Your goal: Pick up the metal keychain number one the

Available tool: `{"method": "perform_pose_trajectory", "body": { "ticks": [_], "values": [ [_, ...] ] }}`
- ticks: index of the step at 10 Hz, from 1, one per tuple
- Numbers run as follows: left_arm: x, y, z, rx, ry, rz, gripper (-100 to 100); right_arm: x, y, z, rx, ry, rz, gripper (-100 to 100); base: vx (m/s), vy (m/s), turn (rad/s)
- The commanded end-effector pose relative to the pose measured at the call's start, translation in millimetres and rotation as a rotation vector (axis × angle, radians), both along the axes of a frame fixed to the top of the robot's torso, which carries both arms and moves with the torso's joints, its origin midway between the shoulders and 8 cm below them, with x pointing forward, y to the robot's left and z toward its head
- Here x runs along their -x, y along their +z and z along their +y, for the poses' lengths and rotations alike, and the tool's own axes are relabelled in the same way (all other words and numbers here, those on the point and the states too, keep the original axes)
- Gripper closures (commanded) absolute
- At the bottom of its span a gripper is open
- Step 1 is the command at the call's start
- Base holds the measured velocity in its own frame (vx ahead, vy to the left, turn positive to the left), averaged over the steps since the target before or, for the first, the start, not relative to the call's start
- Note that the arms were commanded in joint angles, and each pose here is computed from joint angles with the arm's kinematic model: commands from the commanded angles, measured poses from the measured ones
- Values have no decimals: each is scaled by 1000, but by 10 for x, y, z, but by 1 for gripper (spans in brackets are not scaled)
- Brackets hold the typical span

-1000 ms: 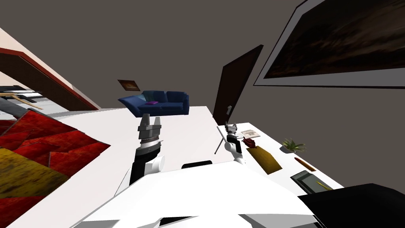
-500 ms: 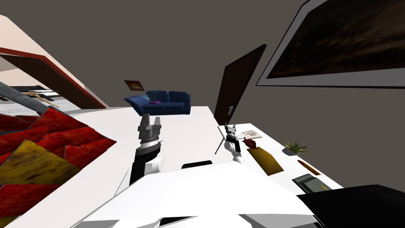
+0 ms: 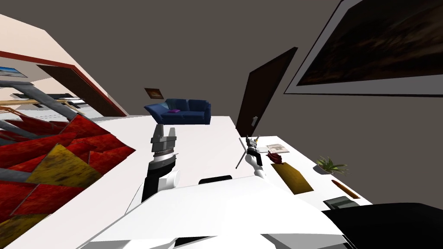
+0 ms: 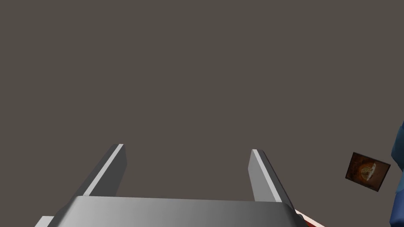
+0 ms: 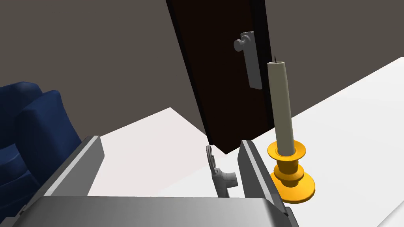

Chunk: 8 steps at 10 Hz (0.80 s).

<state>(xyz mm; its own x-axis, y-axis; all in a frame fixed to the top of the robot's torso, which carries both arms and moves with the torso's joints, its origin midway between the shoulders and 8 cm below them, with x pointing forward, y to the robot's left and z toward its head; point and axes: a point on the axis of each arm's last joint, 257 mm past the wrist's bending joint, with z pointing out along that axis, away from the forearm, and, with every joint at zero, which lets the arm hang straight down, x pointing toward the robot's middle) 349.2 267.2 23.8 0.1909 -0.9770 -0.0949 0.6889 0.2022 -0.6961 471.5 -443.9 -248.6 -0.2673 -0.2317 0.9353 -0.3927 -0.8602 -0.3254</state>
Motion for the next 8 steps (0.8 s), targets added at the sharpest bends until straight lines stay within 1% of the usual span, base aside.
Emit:
{"method": "perform_pose_trajectory", "body": {
  "ticks": [1,4,7,8],
  "values": [
    [0,0,0,0,0,0,0,9,-58,-28,-40,0,-3,-100,-21,-19,40],
    [0,0,0,0,0,0,0,10,-300,-145,-156,-10,1,-100,-25,-23,84],
    [0,0,0,0,0,0,0,45,-477,-233,-221,-22,12,-100,-16,-28,57],
    [0,0,0,0,0,0,0,88,-577,-260,-239,-29,25,-100,4,-36,39]
  ]
}}
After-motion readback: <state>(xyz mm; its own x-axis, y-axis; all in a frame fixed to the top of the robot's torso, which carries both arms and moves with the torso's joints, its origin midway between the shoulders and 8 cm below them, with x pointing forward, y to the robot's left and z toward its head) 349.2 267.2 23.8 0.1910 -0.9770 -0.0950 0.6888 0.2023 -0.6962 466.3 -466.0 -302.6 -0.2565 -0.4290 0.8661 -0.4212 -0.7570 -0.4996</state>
